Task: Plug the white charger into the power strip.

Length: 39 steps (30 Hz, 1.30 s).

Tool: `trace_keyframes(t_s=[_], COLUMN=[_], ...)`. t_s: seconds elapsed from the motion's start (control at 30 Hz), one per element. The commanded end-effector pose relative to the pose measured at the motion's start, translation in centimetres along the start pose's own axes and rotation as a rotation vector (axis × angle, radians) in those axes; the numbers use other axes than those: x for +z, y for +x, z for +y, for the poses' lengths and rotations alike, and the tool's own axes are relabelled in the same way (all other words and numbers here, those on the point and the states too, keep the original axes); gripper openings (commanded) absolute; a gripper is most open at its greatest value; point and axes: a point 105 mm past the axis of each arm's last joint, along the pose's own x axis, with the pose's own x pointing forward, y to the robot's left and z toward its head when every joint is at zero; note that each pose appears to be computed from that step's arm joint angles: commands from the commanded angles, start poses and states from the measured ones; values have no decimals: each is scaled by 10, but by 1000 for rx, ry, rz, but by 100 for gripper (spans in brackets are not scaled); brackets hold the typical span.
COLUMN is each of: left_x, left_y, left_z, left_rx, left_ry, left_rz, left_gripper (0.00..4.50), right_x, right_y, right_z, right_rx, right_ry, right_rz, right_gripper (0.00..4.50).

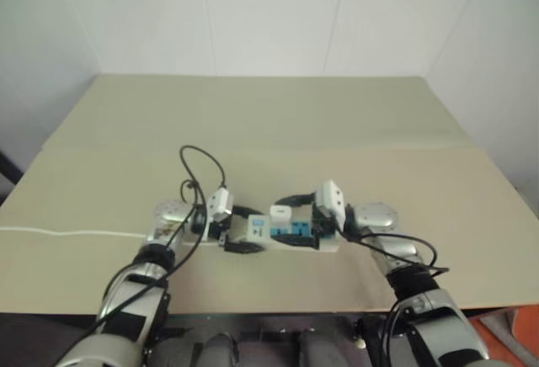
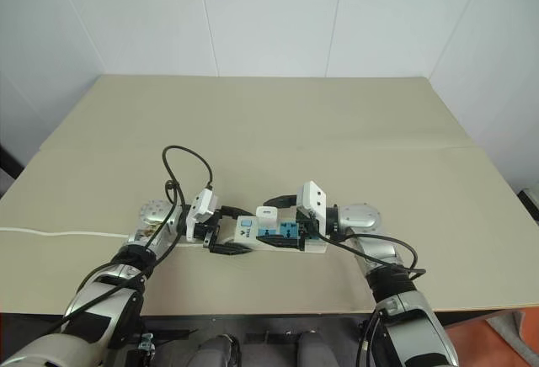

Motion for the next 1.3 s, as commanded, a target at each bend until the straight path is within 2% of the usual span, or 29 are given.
trace_keyframes(t_s=[0.03,0.2,0.3,0.47,0.6,0.8,1.3], left_x=[18,54,70,52,43,43,45], left_y=[-14,-54,-80,-122,-139,-142,-126], left_z=[2,-4,-16,-40,-52,-52,-42], left_rx=[9,66,90,148,180,196,159], left_ry=[110,147,114,54,21,20,20], left_rz=[-1,-69,-92,68,124,115,98], left_gripper=[449,449,449,449,449,449,449], right_x=[-2,41,56,57,53,54,52], right_y=[-16,-53,-89,-153,-193,-213,-230], right_z=[-1,-6,-5,2,10,15,27], right_rx=[-22,-82,-105,-102,-110,-157,-232], right_ry=[-6,-150,-221,-284,-248,-221,-171], right_rz=[36,1,87,371,545,620,686], right_gripper=[450,450,450,450,450,450,450])
